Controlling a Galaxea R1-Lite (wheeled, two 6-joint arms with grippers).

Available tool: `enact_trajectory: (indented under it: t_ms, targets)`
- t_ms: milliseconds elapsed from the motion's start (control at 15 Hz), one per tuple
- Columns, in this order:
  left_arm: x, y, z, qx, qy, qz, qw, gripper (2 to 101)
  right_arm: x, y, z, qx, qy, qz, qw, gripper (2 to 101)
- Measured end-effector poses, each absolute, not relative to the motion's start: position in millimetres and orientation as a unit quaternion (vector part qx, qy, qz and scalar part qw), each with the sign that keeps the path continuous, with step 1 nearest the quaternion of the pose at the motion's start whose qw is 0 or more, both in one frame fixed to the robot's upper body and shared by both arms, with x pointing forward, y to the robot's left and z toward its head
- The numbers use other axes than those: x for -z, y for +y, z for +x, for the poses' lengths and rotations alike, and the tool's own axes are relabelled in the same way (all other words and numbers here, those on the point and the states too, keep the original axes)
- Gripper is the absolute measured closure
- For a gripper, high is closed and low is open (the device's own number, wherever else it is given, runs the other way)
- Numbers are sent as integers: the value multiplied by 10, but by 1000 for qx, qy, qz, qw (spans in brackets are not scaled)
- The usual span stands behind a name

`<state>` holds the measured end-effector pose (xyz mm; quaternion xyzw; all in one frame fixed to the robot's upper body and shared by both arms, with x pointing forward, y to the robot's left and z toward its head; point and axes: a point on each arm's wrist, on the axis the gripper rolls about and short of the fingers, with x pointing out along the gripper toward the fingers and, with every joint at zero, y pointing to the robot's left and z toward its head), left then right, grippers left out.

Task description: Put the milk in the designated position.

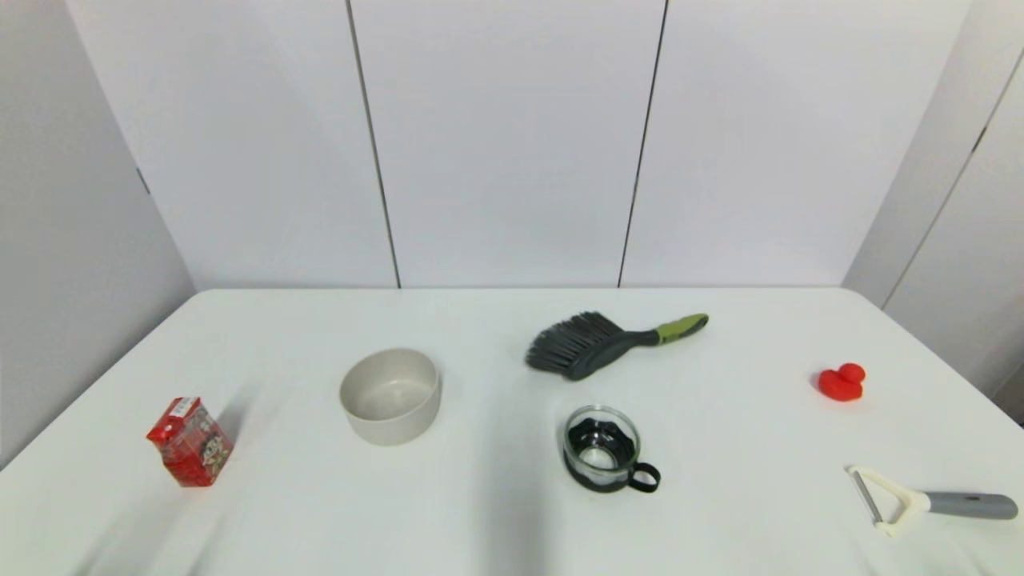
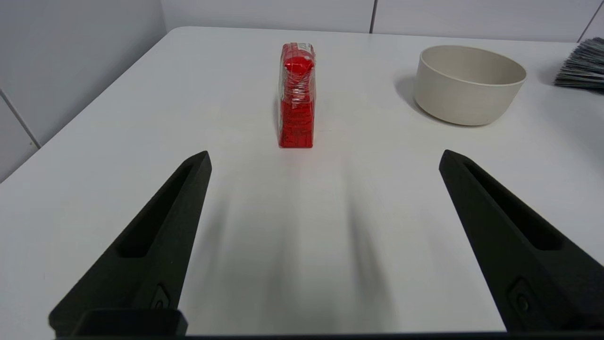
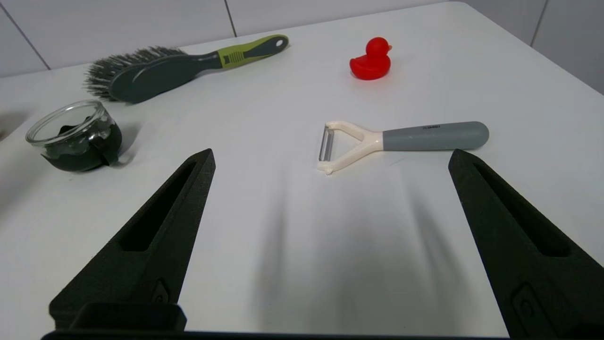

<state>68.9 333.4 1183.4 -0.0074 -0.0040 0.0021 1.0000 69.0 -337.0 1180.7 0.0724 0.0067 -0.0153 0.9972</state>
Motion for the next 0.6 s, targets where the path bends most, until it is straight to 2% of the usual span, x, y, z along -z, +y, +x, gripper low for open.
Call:
enact_trajectory:
  t_ms: [600]
  targets:
    - [-11834,3334,689,-2,-4,-7,1000,53,-11807,-3370,690,16,7,75,997,43]
